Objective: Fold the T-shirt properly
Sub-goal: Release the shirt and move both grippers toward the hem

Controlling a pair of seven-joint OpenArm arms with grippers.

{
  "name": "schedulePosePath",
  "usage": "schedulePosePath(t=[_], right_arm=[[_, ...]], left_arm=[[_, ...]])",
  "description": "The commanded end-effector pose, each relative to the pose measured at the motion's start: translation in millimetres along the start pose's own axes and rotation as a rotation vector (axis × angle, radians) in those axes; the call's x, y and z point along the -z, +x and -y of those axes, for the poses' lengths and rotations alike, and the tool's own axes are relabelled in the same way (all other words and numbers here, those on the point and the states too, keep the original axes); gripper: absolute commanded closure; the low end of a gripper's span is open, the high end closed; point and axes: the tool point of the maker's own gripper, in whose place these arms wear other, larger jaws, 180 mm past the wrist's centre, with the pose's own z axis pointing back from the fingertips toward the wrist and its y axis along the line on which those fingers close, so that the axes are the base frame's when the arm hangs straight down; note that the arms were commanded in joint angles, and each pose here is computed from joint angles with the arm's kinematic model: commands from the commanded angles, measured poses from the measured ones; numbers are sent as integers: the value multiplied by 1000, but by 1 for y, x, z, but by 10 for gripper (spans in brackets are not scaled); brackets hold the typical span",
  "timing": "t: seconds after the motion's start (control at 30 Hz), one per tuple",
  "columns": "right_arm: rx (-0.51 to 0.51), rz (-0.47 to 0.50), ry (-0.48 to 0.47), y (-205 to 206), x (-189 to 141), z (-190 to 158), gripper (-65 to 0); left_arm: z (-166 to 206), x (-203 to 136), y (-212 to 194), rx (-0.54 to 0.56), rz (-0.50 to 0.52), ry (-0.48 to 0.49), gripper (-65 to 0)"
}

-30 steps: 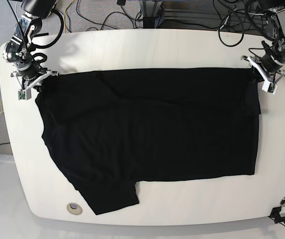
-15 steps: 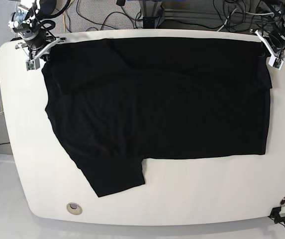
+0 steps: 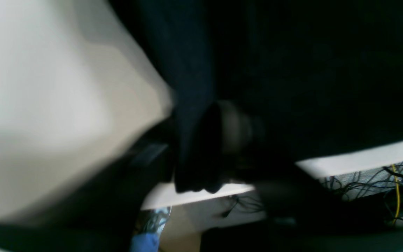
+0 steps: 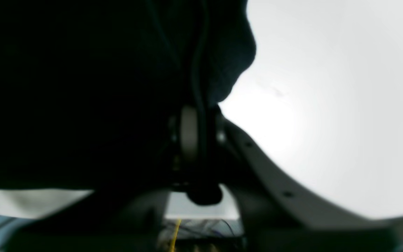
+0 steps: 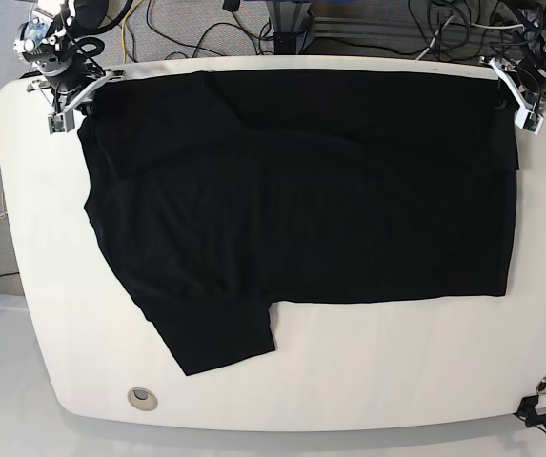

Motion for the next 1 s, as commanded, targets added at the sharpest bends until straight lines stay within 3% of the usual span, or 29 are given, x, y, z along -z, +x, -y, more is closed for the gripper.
schedulePosePath(t=[0.0, 0.03, 0.1, 0.2, 0.37, 0.57, 0.97], right_arm=[[-61, -44, -60, 3, -10, 11, -186], [-75, -23, -63, 11, -12, 11, -243], [-100, 16, -72, 27, -18, 9, -331], [-145, 72, -89, 50, -29, 6, -400], [-170, 99, -112, 80, -33, 6, -404], [-161, 224, -83, 143, -18, -6, -404], [-61, 326, 73, 249, 51, -24, -402]], left_arm=[[-10, -10, -6, 51, -68, 41, -355], [-11, -12, 1, 64, -52, 49, -390], [-11, -15, 10, 81, -34, 55, -394], [-19, -21, 36, 132, 6, 88, -394], [-44, -41, 80, 160, 82, 197, -394], [-71, -48, 153, 148, 220, 283, -394], [-87, 15, 242, 41, 359, 168, -393]])
